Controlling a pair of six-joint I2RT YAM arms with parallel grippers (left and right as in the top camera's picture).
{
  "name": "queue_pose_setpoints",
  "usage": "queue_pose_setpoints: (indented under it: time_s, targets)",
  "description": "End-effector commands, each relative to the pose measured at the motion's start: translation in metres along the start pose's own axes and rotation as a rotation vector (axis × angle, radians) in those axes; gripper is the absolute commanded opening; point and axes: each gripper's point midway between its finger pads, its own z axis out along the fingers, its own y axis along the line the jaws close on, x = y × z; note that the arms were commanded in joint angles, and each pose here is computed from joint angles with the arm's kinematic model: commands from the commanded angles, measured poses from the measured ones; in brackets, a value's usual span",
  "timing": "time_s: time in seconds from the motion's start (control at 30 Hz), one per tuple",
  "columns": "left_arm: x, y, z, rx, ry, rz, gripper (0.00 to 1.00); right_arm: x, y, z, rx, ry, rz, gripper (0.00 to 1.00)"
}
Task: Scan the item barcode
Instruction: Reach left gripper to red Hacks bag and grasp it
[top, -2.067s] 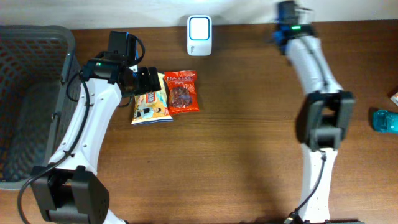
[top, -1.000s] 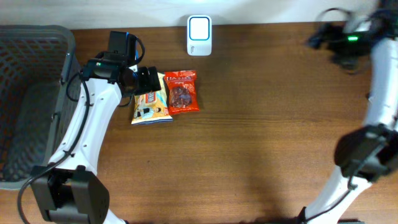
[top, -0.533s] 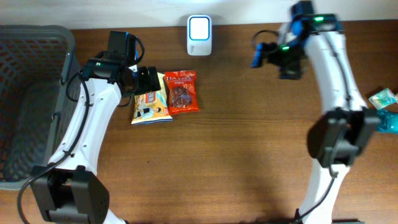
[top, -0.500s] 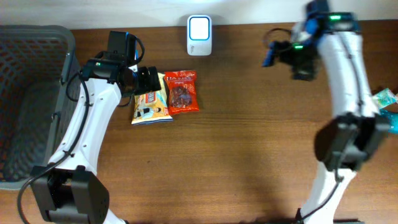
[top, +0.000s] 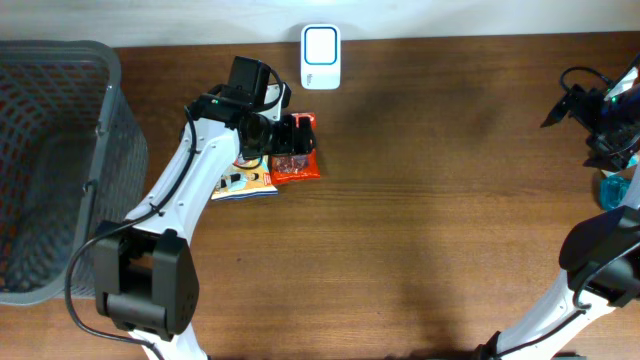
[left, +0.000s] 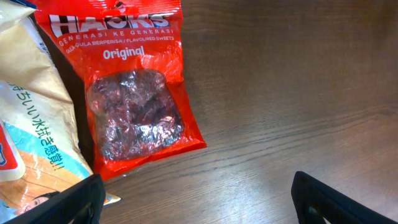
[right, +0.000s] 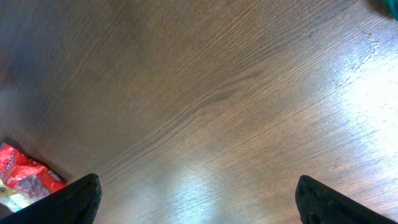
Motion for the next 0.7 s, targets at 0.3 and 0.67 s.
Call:
queue_pose_setpoints:
  time_s: [0.3,0.67]
  targets:
    - [0.018,-0.002,0.055,-0.022,0.093,0.043,0.95,-0.001,-0.002,0.000,0.012,-0.004,0.002,0.98]
    - [-0.003,0.019,0.071,-0.188,-0.009,0.090,0.95,-0.001,-0.002,0.000,0.012,-0.003,0.002,0.98]
